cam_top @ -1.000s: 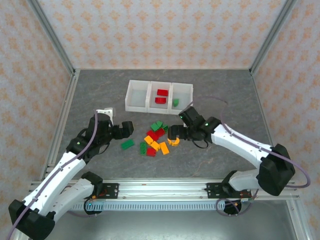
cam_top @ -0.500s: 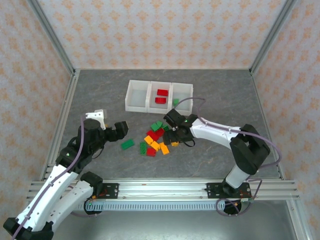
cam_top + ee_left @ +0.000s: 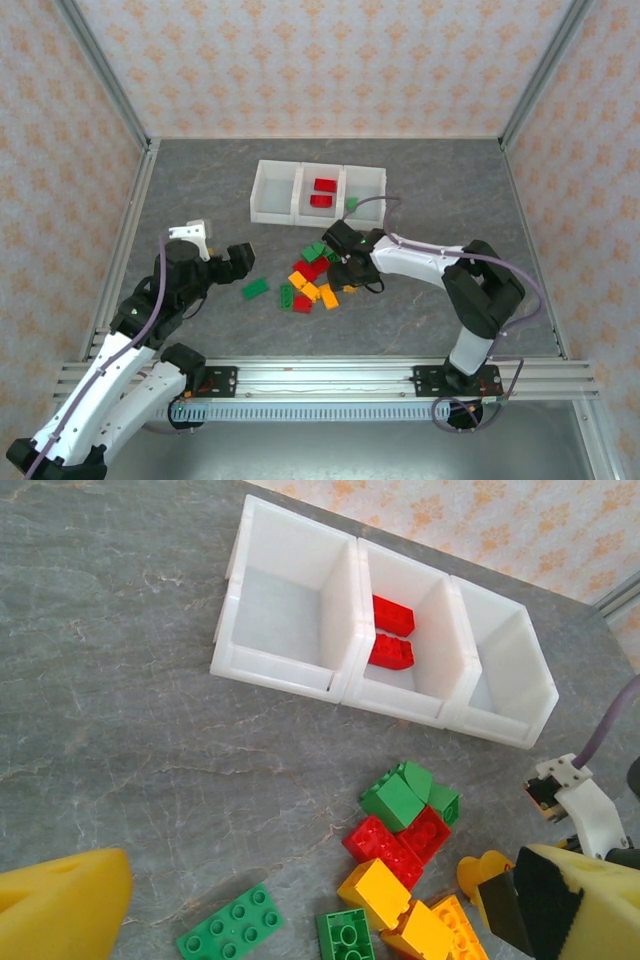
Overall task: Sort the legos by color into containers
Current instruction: Pick up the lego from the center of the table, then place the lego in the container, then pick up the lego from the center of the table.
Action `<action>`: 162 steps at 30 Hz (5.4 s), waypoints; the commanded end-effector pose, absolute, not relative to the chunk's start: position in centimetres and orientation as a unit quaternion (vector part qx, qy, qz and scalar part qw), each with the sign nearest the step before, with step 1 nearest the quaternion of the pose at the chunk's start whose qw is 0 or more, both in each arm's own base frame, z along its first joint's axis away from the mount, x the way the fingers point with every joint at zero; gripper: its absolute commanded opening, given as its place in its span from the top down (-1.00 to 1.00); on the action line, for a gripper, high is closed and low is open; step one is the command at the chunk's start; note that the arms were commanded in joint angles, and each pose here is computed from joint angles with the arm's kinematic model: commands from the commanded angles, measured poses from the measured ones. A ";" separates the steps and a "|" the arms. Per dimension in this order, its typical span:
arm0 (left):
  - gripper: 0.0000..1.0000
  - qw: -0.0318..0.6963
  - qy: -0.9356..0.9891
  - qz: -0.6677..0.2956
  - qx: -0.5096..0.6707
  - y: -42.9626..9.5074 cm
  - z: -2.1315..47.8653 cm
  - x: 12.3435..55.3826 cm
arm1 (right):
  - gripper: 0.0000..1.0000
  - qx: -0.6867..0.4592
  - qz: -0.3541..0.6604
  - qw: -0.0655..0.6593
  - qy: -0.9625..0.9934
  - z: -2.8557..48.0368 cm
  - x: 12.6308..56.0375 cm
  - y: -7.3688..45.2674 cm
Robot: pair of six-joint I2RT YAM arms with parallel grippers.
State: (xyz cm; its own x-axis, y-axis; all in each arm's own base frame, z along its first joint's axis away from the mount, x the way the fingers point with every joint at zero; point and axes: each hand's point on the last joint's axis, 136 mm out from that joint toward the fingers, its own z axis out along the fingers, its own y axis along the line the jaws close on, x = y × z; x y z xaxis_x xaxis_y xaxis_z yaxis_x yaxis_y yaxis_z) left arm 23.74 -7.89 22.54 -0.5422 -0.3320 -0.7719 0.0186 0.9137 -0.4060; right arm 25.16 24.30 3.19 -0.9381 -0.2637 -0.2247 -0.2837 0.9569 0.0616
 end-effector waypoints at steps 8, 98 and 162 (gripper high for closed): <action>-0.98 0.485 0.849 -0.184 -0.096 -7.5 22.9 23.7 | -0.08 -0.133 0.038 0.135 0.981 3.6 26.2 24.5; -0.99 0.500 0.838 -0.197 -0.097 -7.6 23.4 23.6 | -1.00 -0.016 0.234 0.318 0.919 22.2 37.2 30.6; -0.98 0.498 0.839 -0.199 -0.093 -7.7 23.3 23.5 | -0.19 -0.004 0.064 0.242 0.968 10.0 33.8 24.1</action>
